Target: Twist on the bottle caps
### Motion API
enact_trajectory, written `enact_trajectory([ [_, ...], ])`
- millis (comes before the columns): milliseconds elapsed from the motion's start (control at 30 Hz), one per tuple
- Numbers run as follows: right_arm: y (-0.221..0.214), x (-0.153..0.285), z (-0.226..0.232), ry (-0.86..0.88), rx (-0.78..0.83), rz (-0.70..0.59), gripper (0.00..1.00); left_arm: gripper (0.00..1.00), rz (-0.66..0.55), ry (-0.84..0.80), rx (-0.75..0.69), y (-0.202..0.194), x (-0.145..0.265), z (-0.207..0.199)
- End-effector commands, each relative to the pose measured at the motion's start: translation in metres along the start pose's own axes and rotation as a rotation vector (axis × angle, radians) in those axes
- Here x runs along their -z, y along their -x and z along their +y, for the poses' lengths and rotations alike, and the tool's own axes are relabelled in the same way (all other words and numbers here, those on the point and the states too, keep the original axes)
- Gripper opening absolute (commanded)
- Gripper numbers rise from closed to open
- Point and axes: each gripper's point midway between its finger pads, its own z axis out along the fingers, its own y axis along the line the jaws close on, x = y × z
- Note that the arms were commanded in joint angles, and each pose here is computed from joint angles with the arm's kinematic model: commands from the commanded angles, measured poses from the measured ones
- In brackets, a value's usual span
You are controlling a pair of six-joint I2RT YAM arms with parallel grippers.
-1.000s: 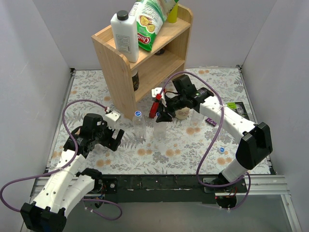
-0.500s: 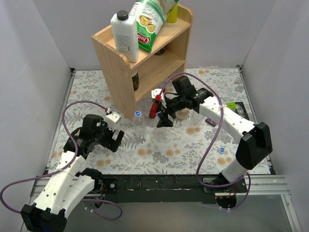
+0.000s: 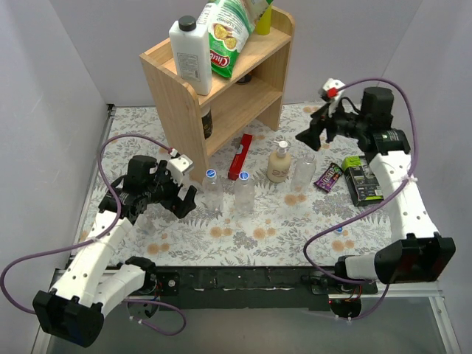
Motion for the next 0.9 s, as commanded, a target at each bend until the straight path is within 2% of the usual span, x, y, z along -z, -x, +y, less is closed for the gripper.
enact_trajectory([
  [0,-0.026,0.038,-0.024,-0.114,-0.056,-0.063,0.93,0.98,-0.036,-0.023,-0.008,0.019,0.001,0.0],
  [33,-0.051,0.039,-0.022,-0.124,-0.082,-0.053,0.94,0.98,-0.029,-0.025,0.0,0.018,-0.001,0.001],
  [100,-0.051,0.051,-0.029,-0.18,-0.007,-0.093,0.96,0.98,-0.03,-0.033,0.012,0.02,-0.002,0.0],
  [233,-0.08,0.044,-0.023,-0.165,-0.015,-0.093,0.97,0.98,-0.021,-0.039,0.032,0.022,-0.002,0.0],
  [400,-0.104,0.031,-0.028,-0.16,-0.051,-0.108,0.96,0.98,-0.002,-0.03,0.033,0.024,0.001,0.001],
  [533,-0.117,0.021,-0.032,-0.141,-0.052,-0.113,0.9,0.98,-0.023,-0.045,0.01,0.039,0.01,0.0],
  [633,-0.119,0.015,-0.037,-0.116,-0.051,-0.118,0.78,0.98,-0.031,-0.09,-0.015,0.051,0.015,-0.006],
  [667,-0.119,0.014,-0.037,-0.099,-0.05,-0.121,0.66,0.98,-0.063,-0.1,-0.048,0.065,0.021,-0.007],
  [700,-0.121,0.011,-0.038,-0.091,-0.065,-0.115,0.58,0.98,-0.053,-0.136,-0.048,0.067,0.02,-0.011],
  [733,-0.113,0.012,-0.038,-0.071,-0.066,-0.123,0.41,0.98,-0.065,-0.159,-0.059,0.074,0.021,-0.014],
  [800,-0.1,0.015,-0.035,-0.051,-0.06,-0.131,0.28,0.98,-0.132,-0.228,-0.067,0.104,0.03,-0.025],
  [833,-0.079,0.021,-0.035,-0.04,-0.031,-0.157,0.17,0.98,-0.153,-0.255,-0.057,0.119,0.029,-0.026],
  [867,-0.067,0.026,-0.027,-0.03,-0.035,-0.164,0.13,0.98,-0.217,-0.301,-0.088,0.148,0.039,-0.037],
])
